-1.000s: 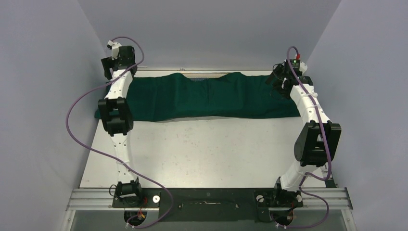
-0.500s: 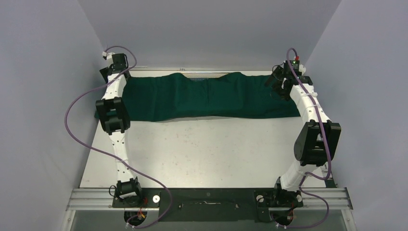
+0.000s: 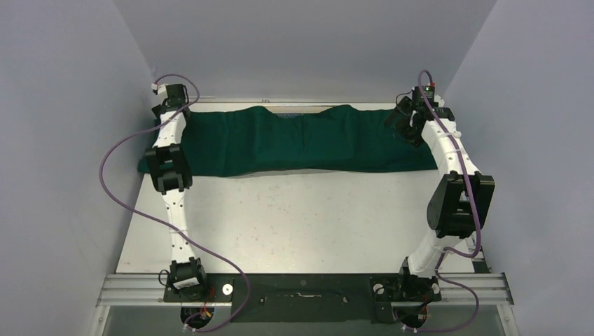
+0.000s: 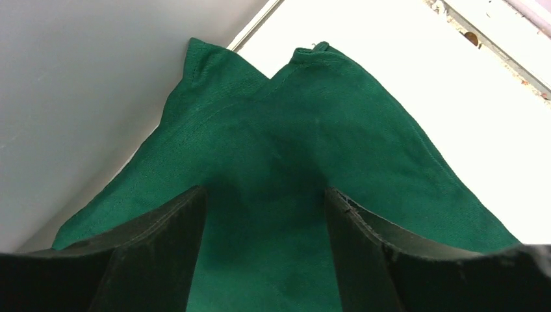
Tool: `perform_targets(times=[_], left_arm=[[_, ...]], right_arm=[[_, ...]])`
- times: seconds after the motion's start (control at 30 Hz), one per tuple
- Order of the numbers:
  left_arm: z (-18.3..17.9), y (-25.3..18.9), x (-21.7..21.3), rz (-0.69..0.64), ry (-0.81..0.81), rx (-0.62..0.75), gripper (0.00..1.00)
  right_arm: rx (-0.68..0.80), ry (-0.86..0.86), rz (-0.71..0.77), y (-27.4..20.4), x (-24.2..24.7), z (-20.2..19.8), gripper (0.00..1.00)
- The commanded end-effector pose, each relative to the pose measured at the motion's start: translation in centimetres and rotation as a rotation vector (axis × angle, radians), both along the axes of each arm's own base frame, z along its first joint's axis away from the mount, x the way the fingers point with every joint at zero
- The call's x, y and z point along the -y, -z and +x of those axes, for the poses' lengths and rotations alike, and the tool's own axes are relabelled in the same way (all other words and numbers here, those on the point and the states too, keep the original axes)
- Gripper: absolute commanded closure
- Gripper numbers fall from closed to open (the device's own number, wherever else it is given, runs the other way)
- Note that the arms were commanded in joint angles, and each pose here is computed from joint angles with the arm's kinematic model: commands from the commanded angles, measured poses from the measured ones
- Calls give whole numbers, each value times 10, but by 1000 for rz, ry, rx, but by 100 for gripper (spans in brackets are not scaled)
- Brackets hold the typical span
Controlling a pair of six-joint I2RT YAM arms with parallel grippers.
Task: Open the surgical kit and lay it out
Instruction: Open the surgical kit at the center of the board.
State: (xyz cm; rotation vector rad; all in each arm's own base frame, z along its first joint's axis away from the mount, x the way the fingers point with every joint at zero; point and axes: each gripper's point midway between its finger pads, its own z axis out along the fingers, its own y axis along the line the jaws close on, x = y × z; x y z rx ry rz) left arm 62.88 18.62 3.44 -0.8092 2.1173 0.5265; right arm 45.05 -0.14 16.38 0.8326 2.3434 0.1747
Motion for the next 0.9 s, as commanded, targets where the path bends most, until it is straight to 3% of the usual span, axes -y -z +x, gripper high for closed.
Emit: perform_targets(times=[0.0,0.27,0.43,0.63,0.87], left_arm=[[4,-21,-10,-43,-15,68,41],[-1,-13,-11,-89,-27,55,66],[0,-23,-11,-72,-9,67,72],[13,-46,-9,-51,60,124,98],[12,-55,-11,-33,53,125,100]], right_arm=[[45,3,8,-18,-5,13,21],[62,-5,14,-26,-10,23,21],[61,-10,16,-25,-13,26,21],[56,-5,13,-23,-12,30,21],[55,1,15,-23,-12,32,22]])
